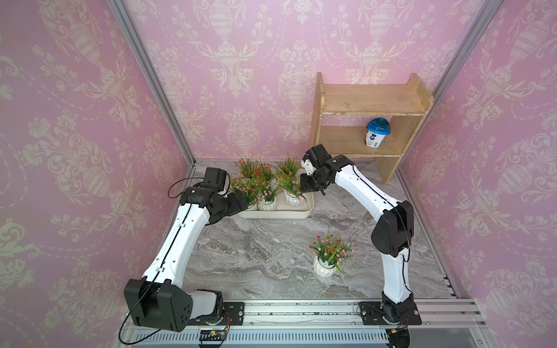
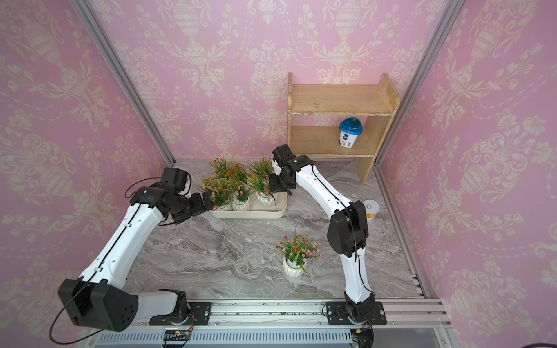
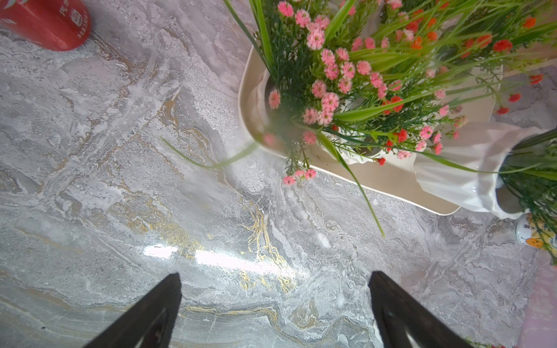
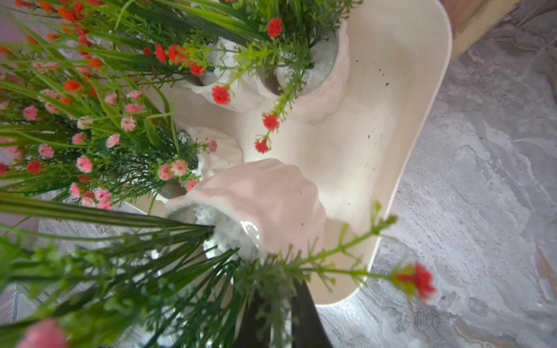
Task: Put the potted gypsophila into the storage box
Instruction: Place the baby's breath potted plant at the storage box.
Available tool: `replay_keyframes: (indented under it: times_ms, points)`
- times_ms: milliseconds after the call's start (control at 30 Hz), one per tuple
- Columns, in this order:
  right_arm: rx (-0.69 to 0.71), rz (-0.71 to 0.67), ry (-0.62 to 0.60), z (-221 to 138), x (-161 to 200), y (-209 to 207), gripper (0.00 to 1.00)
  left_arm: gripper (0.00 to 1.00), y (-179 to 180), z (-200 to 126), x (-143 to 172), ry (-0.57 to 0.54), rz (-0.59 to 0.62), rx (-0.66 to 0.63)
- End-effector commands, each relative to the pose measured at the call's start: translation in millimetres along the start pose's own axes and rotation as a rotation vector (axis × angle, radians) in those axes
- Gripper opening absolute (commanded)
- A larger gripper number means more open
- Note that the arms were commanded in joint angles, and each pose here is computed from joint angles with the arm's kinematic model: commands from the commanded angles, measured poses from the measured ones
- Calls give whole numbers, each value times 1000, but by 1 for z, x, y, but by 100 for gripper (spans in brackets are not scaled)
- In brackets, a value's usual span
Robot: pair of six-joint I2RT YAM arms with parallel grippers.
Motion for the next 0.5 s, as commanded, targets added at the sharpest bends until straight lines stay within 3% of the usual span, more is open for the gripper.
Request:
replay_keyframes:
  times_ms: [0, 467]
  points:
    - [-44, -9, -34, -7, -14, 6, 0, 99, 5, -8, 3, 4, 10, -5]
    - [-91, 38, 25, 30, -5, 4, 0, 99, 8, -2, 1, 20, -3, -8]
Point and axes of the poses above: each gripper's point midway between its finger pads, its own z axis out along the fingers, its own y axis along the line the jaws close on, x = y × z, the point moved 7 cm from there along -z, back along the fingers, and after that the axes turned 1 degree about z, right-handed, at the moved point
